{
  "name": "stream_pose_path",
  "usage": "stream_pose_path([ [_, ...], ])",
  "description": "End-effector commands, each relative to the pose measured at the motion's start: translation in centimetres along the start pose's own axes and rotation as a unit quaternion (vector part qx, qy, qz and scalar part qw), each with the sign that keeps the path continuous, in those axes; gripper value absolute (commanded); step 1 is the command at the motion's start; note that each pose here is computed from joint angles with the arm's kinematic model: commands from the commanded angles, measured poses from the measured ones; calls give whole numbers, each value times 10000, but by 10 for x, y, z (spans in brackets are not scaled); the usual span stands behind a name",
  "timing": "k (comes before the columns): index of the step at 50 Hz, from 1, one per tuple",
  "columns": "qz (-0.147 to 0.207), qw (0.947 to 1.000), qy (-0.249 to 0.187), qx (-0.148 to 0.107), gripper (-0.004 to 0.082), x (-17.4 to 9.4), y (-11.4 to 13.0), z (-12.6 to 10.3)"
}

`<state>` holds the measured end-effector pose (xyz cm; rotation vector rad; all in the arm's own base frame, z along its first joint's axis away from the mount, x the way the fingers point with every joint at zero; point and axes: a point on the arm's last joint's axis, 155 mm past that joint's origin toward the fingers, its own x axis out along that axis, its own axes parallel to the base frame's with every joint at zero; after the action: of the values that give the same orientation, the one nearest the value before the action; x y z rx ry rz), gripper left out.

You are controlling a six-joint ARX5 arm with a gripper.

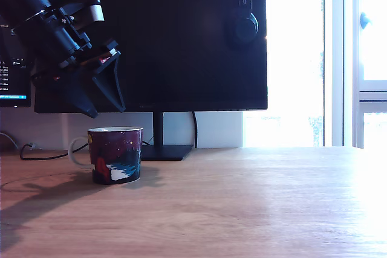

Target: Pick up the coffee capsules from the table one by one and drop them inside the nearest coffee cup

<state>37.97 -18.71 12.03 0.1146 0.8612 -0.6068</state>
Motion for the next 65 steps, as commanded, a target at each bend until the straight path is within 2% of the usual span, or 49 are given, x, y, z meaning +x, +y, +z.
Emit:
stream_pose_path([
  [1, -75, 9999, 44, 60, 74, 3, -1, -3],
  [3, -114, 9999, 33, 73, -38, 3, -3, -2],
  [5, -117, 9999, 25, 75, -13, 3, -3, -2],
  [21, -108, 9999, -7, 75, -20, -1, -3, -2],
  [31, -53, 9992, -370, 132, -20, -18, -6, -8],
  [40, 48, 9964, -851, -43, -20, -41, -6, -28],
  [52, 185, 9857, -1664, -178, -20, -76, -9, -40],
  [59, 462, 9767, -2076, -297, -20, -94, -1, -47],
  [65, 574, 9667, -2463, -384, -20, -109, 2, -52],
])
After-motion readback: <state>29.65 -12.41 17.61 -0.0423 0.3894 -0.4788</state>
